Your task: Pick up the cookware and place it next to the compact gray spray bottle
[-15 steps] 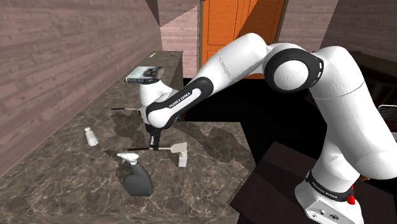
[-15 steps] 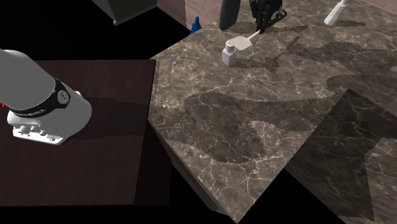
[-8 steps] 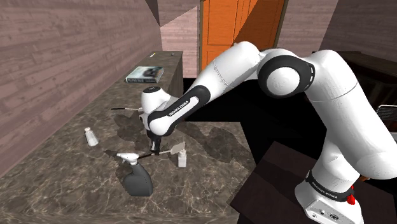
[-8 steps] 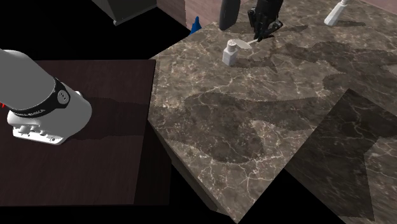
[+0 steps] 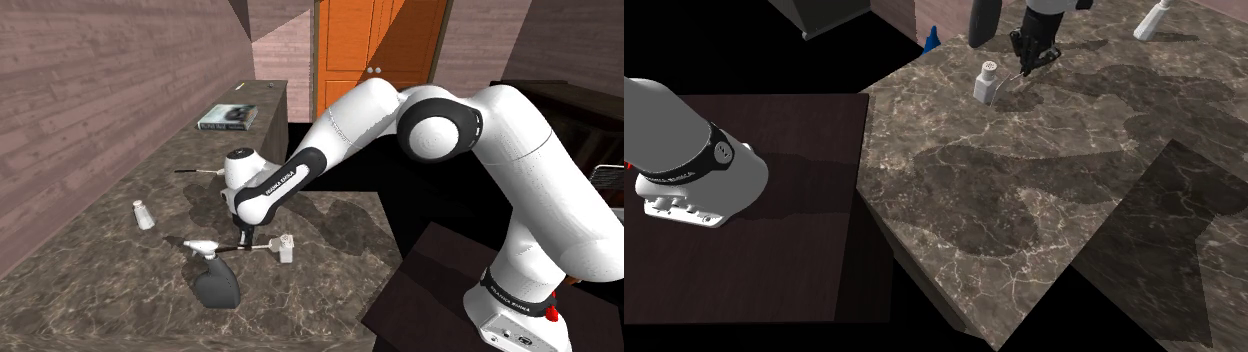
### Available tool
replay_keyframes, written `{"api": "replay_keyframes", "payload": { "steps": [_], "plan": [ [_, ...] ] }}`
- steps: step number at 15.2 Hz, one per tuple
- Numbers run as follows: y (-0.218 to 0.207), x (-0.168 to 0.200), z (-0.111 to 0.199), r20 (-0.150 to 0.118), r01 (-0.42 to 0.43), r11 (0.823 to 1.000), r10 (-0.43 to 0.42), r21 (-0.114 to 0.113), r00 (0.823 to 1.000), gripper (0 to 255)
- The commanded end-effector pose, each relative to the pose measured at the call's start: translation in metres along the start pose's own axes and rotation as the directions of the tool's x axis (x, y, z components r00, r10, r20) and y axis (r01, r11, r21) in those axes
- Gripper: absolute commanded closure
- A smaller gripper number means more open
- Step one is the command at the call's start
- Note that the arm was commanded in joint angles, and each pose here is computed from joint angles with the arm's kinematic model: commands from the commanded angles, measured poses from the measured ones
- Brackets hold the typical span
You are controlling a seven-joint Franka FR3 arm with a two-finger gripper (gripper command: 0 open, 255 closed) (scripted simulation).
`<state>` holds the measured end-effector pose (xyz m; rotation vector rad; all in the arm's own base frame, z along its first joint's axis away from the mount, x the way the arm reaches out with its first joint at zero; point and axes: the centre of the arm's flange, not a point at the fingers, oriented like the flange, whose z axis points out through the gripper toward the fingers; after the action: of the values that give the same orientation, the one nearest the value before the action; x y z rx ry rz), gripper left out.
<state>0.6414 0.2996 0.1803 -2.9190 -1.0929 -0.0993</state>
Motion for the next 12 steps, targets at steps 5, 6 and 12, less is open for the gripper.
{"api": "replay_keyframes", "payload": {
  "steps": [5,6,12],
  "plan": [
    [-0.001,0.000,0.002,0.001,0.000,1.000,0.000,0.001,1.000,255],
    [-0.001,0.000,0.002,0.001,0.000,1.000,0.000,0.001,1.000,0],
    [-0.001,0.000,-0.011,0.001,0.000,1.000,0.000,0.001,1.000,0]
  ]
}}
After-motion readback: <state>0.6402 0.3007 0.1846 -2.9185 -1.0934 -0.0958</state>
